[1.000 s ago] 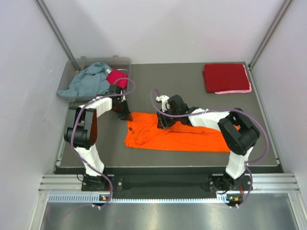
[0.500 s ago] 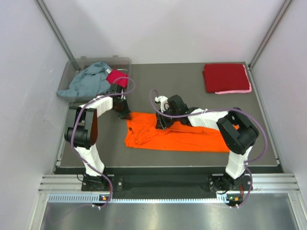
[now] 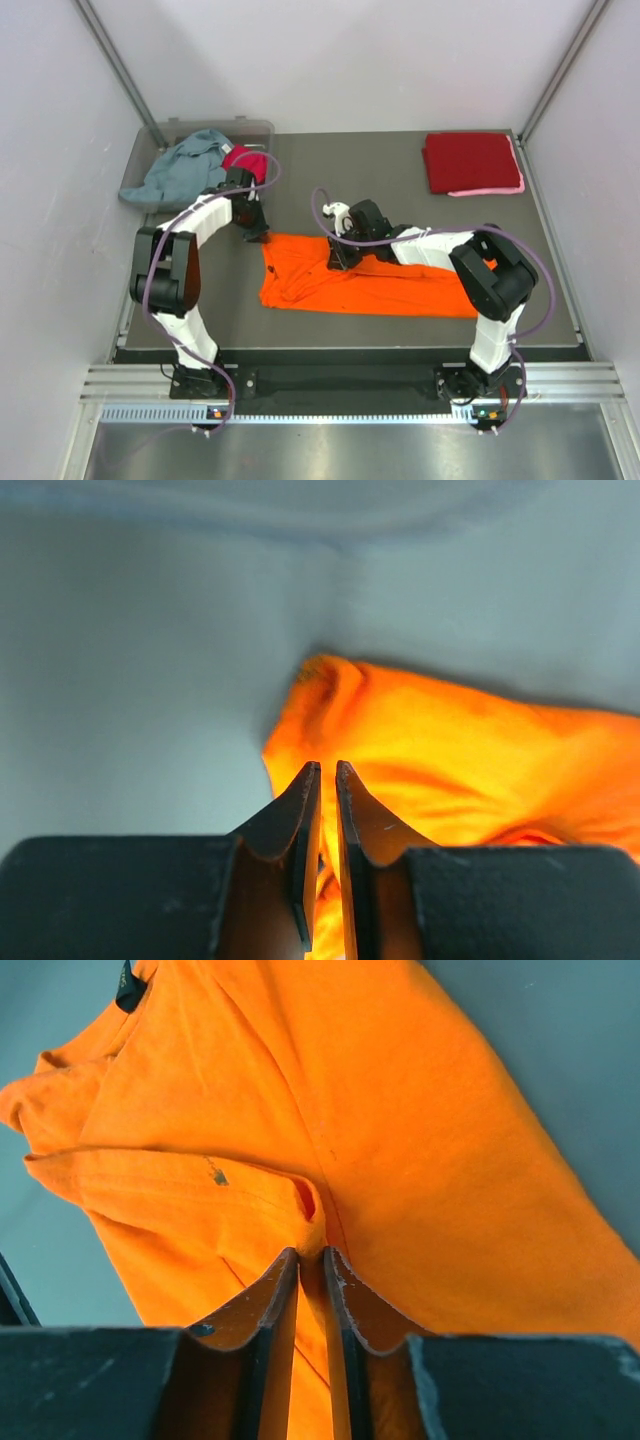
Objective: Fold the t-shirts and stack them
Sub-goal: Fold the tshirt
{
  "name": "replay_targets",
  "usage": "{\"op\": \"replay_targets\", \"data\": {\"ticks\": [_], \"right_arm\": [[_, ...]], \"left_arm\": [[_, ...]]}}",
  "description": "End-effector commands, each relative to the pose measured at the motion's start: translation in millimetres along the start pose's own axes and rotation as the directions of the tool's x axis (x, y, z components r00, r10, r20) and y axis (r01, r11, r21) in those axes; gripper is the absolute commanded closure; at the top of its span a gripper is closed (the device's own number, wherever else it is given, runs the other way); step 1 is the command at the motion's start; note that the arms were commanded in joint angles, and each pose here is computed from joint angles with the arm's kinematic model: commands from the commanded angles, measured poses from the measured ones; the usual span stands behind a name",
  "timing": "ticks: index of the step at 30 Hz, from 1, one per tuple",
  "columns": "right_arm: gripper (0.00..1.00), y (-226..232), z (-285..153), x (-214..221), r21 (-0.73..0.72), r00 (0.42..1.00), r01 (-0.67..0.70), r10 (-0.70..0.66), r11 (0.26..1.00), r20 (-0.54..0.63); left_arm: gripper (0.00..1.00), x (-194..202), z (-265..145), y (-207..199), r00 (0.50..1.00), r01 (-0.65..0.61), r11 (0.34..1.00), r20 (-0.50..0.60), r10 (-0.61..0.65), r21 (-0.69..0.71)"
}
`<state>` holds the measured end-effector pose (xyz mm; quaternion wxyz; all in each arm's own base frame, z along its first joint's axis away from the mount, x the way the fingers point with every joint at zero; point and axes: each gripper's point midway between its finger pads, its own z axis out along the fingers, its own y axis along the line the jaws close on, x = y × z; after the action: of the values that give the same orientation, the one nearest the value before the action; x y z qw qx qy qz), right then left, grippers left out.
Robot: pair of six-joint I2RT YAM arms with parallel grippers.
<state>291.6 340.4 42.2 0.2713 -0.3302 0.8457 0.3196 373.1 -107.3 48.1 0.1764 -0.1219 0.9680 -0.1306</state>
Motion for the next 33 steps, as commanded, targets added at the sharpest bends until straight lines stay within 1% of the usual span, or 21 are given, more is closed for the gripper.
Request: {"op": "replay_targets", "data": {"ticks": [1, 3, 6, 8, 9, 11, 12, 13, 15, 19, 25, 28, 29, 33], "right_arm": [[0.82, 4.7, -10.5, -6.6, -0.010, 0.999, 0.031, -0.031, 0.999, 0.037], [0.81, 3.1, -13.1, -5.9, 0.005, 0.999, 0.032, -0.033, 0.999, 0.043], [0.82, -3.7, -14.9, -4.2, 0.048, 0.998, 0.025, -0.027, 0.999, 0.049], [0.83, -6.8, -14.3, -4.3, 0.064, 0.998, 0.019, -0.023, 0.998, 0.051], [0.83, -6.6, -13.5, -5.4, 0.064, 0.998, 0.021, -0.024, 0.998, 0.052], [0.84, -7.8, -12.0, -8.1, 0.067, 0.998, 0.017, -0.021, 0.998, 0.054], [0.85, -7.9, -9.8, -6.4, 0.065, 0.999, 0.016, -0.019, 0.998, 0.047], [0.85, -8.3, -9.2, -7.8, 0.067, 0.999, 0.017, -0.020, 0.998, 0.045], [0.85, -8.9, -9.0, -7.7, 0.067, 0.999, 0.014, -0.017, 0.998, 0.042], [0.82, -9.1, -10.0, -8.8, 0.070, 0.999, 0.019, -0.022, 0.997, 0.042], [0.82, -8.8, -9.3, -13.1, 0.067, 0.999, 0.017, -0.019, 0.998, 0.039], [0.79, -9.4, -8.6, -10.7, 0.065, 0.999, 0.011, -0.013, 0.998, 0.034], [0.76, -10.3, -9.1, -9.9, 0.068, 0.999, 0.009, -0.011, 0.998, 0.033], [0.76, -12.1, -7.8, -6.6, 0.070, 1.000, 0.007, -0.008, 0.998, 0.025]], "left_arm": [[0.83, -6.6, -37.5, -24.1, 0.995, -0.069, 0.996, 0.082, 0.065, 0.048], [0.83, 1.4, -43.5, -33.0, 0.995, -0.077, 0.993, 0.075, 0.070, 0.088], [0.83, 26.0, -42.1, -43.8, 0.997, -0.078, 0.985, 0.023, 0.075, 0.156], [0.83, 45.1, -44.0, -45.4, 0.995, -0.097, 0.983, 0.003, 0.097, 0.155], [0.83, 47.4, -49.2, -45.4, 0.994, -0.108, 0.984, 0.022, 0.106, 0.142], [0.84, 64.3, -50.2, -44.1, 0.993, -0.117, 0.985, 0.005, 0.117, 0.126], [0.85, 65.5, -56.9, -45.9, 0.993, -0.121, 0.984, 0.028, 0.118, 0.128], [0.85, 77.2, -56.0, -46.8, 0.992, -0.127, 0.984, 0.013, 0.126, 0.129], [0.86, 82.6, -63.5, -48.8, 0.991, -0.134, 0.983, 0.038, 0.130, 0.124], [0.89, 110.0, -66.5, -56.4, 0.993, -0.120, 0.980, 0.027, 0.117, 0.160], [0.91, 132.8, -64.0, -57.7, 0.995, -0.104, 0.979, 0.013, 0.103, 0.173], [0.91, 140.4, -62.0, -57.3, 0.995, -0.103, 0.980, 0.007, 0.104, 0.173], [0.91, 141.6, -61.8, -56.8, 0.995, -0.099, 0.979, 0.008, 0.099, 0.176], [0.91, 152.5, -52.0, -49.7, 0.996, -0.084, 0.982, -0.016, 0.088, 0.171]]}}
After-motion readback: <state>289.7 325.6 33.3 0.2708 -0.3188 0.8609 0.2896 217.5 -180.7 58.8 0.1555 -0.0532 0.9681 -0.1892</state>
